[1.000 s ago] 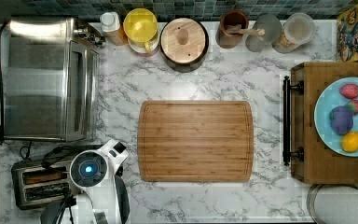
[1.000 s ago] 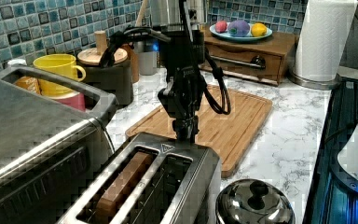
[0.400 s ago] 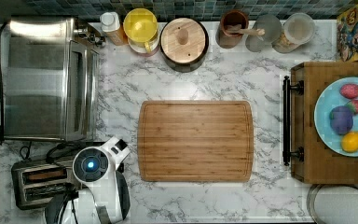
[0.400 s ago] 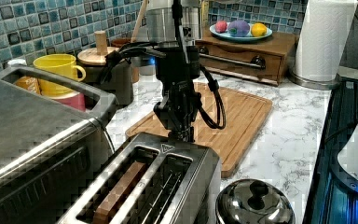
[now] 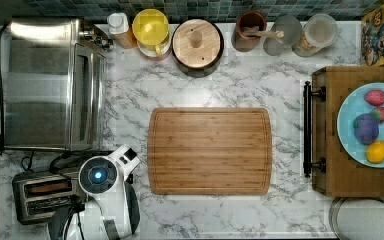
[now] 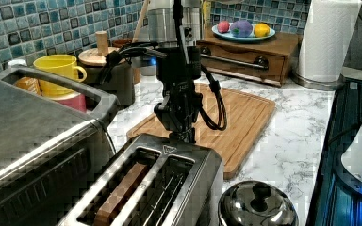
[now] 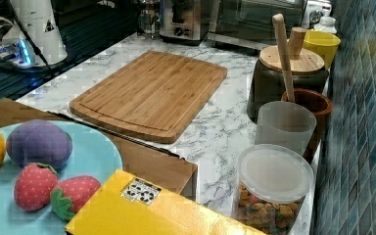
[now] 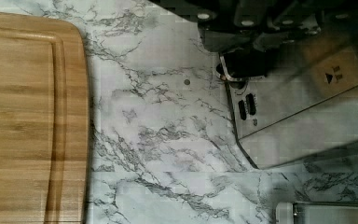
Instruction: Turn on the toaster.
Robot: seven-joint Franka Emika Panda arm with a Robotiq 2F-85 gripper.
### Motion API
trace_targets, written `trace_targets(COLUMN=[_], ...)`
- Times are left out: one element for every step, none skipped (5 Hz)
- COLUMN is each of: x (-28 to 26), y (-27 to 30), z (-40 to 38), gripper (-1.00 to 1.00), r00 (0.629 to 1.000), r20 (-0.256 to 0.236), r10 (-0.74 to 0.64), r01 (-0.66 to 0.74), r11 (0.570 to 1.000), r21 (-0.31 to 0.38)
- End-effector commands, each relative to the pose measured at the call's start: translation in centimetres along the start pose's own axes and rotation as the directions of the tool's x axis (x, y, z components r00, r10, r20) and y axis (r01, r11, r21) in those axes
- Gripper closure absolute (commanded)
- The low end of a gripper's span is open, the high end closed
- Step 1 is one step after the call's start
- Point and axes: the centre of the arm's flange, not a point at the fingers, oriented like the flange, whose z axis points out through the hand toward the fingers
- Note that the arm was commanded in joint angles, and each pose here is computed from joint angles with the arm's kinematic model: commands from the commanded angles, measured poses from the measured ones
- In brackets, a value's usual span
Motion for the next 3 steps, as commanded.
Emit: trace_targets(x=[-5.5, -4.6, -4.6], y=[3.2, 3.0, 3.0], z=[16.1, 13.7, 13.7], gripper=[1.00, 1.00, 1.00], r00=[0.969, 0.983, 0.983], r20=[0.235, 0.178, 0.177], r10=[0.074, 0.047, 0.048], r01=[-0.035, -0.020, -0.020], r11=[0.985, 0.988, 0.988], r21=[-0.167, -0.153, -0.153])
